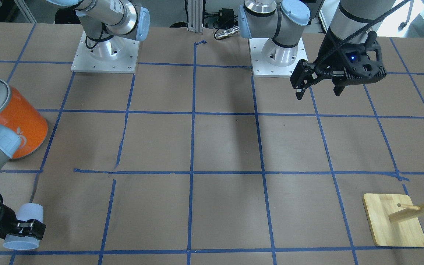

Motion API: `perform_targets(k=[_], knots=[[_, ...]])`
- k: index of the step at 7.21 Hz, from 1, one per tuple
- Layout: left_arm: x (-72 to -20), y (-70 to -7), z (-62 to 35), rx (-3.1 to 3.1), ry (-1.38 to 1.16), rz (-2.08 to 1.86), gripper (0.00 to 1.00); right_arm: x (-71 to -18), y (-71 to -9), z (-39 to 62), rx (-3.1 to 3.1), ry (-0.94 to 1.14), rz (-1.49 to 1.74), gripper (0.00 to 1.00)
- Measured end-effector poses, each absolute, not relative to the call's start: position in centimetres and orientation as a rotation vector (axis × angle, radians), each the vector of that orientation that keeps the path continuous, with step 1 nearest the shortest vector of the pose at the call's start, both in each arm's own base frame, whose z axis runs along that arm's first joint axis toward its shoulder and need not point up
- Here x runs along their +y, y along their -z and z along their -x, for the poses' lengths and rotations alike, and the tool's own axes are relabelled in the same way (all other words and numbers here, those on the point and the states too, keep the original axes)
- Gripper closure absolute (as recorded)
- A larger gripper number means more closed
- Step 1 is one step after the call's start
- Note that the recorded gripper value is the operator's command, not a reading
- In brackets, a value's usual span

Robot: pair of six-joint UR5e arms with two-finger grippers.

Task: Flip cup
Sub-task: 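Carry the cup with the right gripper toward the table center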

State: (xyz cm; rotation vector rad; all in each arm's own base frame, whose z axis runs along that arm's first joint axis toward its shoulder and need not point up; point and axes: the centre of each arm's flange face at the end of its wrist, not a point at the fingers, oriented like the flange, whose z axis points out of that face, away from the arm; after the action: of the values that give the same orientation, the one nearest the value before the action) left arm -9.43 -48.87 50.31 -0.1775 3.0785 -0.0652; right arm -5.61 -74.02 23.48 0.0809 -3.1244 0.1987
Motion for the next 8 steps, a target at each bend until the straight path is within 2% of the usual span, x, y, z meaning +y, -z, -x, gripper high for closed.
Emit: perform_targets(k=[3,6,8], knots=[[-48.8,-50.5,9.4,3.082,0.074,0.176,0.00,-72.8,-27.7,-8.1,-3.094,-0.237,-0.594,1.00],[-49.0,-50.7,9.0,3.078,0.084,0.191,0.00,-67.9,-26.2,-23.9,-2.979,-0.162,-0.955,1.00],[-49.1,-50.7,8.8,3.078,0.087,0.195,0.00,-64.3,-27.4,-31.2,-2.918,-0.189,-1.159,1.00]])
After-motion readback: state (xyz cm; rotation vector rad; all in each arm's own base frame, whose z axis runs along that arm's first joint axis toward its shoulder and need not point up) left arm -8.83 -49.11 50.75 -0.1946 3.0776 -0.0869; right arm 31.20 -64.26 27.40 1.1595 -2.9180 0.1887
